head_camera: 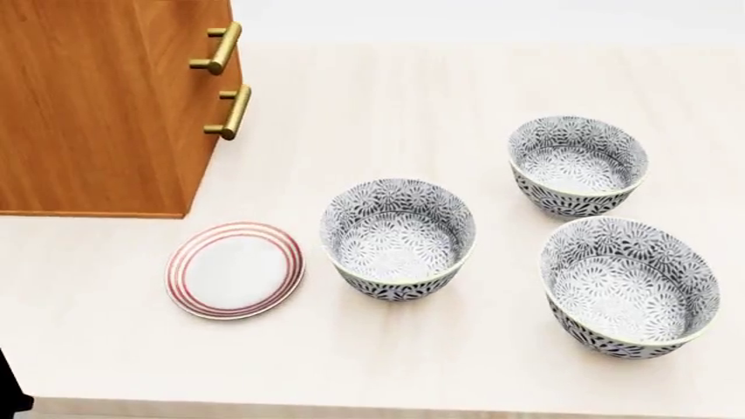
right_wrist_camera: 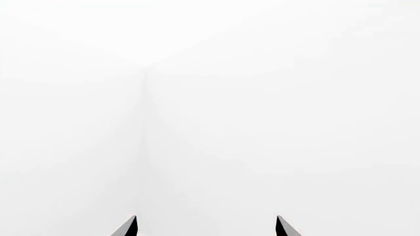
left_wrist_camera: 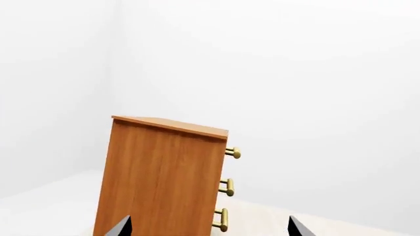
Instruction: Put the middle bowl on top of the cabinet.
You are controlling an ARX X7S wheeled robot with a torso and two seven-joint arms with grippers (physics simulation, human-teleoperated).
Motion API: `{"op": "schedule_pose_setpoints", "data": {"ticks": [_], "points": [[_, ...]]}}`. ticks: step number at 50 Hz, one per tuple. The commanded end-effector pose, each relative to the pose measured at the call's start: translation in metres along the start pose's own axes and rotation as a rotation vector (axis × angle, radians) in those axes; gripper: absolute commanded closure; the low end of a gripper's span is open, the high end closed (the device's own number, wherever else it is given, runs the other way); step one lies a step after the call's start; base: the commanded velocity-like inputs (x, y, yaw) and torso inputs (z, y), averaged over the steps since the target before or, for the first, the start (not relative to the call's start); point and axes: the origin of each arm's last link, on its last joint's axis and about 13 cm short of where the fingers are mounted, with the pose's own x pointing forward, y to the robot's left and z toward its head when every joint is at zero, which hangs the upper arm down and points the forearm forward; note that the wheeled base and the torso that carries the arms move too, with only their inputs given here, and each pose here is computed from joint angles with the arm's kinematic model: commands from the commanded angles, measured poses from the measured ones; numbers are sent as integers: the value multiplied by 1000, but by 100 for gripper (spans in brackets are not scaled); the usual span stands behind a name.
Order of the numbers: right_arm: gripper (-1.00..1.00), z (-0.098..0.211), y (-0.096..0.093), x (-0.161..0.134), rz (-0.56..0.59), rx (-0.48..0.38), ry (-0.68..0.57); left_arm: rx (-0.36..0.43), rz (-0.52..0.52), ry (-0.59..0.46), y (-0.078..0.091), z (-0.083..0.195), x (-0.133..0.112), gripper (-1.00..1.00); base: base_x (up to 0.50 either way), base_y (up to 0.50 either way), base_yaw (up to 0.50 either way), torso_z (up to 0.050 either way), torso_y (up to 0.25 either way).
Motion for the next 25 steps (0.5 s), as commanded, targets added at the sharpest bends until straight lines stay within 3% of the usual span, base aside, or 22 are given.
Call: {"op": "schedule_pose_setpoints", "data": {"ticks": [1, 15, 25], "points": [[-100, 1, -1, 1, 6, 9, -3, 1, -2, 1, 0, 0, 0, -100, 500, 0, 0, 0, 0], [-100, 0, -6, 3, -21, -7, 13, 5, -7, 5, -1, 0, -2, -100, 488, 0, 0, 0, 0], [-100, 3, -8, 4, -21, 1, -13, 4, -5, 4, 1, 2, -2, -100, 22, 0, 0, 0, 0]]}}
